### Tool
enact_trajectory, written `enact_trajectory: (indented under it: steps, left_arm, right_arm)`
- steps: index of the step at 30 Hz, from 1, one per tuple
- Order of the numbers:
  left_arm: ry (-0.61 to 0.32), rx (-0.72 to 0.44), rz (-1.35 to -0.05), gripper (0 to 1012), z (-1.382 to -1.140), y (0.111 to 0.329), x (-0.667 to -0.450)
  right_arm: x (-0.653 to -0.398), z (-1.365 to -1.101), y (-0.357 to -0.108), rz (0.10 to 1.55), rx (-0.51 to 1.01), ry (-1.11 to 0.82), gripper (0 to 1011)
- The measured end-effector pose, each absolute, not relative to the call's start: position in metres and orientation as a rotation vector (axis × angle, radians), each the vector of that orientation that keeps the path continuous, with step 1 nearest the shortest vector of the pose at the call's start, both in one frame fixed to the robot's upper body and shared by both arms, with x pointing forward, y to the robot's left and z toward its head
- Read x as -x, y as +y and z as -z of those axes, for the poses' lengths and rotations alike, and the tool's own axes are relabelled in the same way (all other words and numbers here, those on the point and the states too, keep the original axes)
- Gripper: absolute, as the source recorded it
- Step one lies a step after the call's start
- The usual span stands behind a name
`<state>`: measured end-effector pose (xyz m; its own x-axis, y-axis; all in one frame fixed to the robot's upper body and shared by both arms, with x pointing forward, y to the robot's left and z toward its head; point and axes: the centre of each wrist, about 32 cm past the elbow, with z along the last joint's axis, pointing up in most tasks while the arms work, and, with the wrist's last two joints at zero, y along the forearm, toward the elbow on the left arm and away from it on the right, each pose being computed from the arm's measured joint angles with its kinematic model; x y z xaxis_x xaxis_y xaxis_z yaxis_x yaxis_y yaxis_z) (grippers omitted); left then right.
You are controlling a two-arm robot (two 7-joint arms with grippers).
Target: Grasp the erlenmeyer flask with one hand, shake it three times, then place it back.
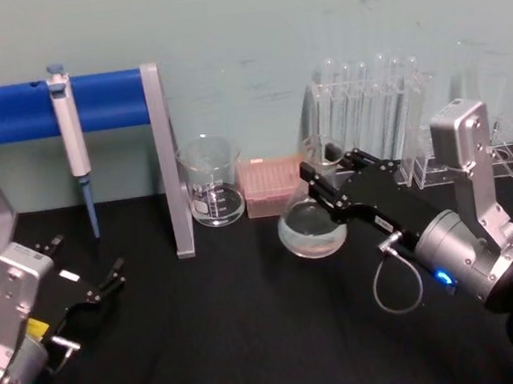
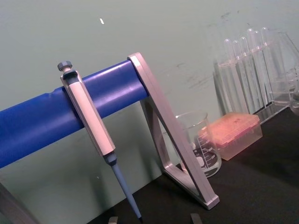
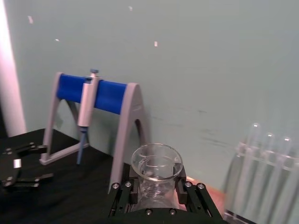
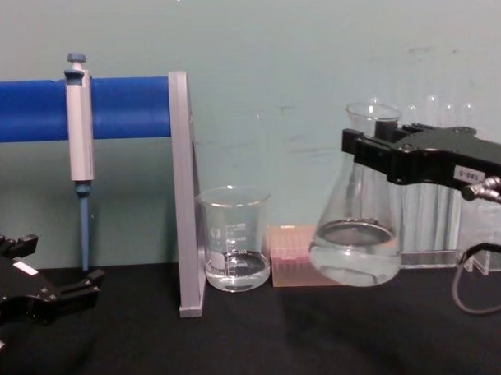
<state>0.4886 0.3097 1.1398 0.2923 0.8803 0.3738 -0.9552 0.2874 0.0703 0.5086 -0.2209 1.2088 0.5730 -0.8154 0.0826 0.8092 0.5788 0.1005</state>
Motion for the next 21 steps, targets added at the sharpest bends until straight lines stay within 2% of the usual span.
enact_trajectory:
  steps: [21]
  left_arm:
    - [-0.285, -0.305, -1.248, 1001, -1.14, 0.31, -0.489]
  right_arm:
    - [-0.509, -1.207, -0.242, 1.233, -0.029, -0.128, 453]
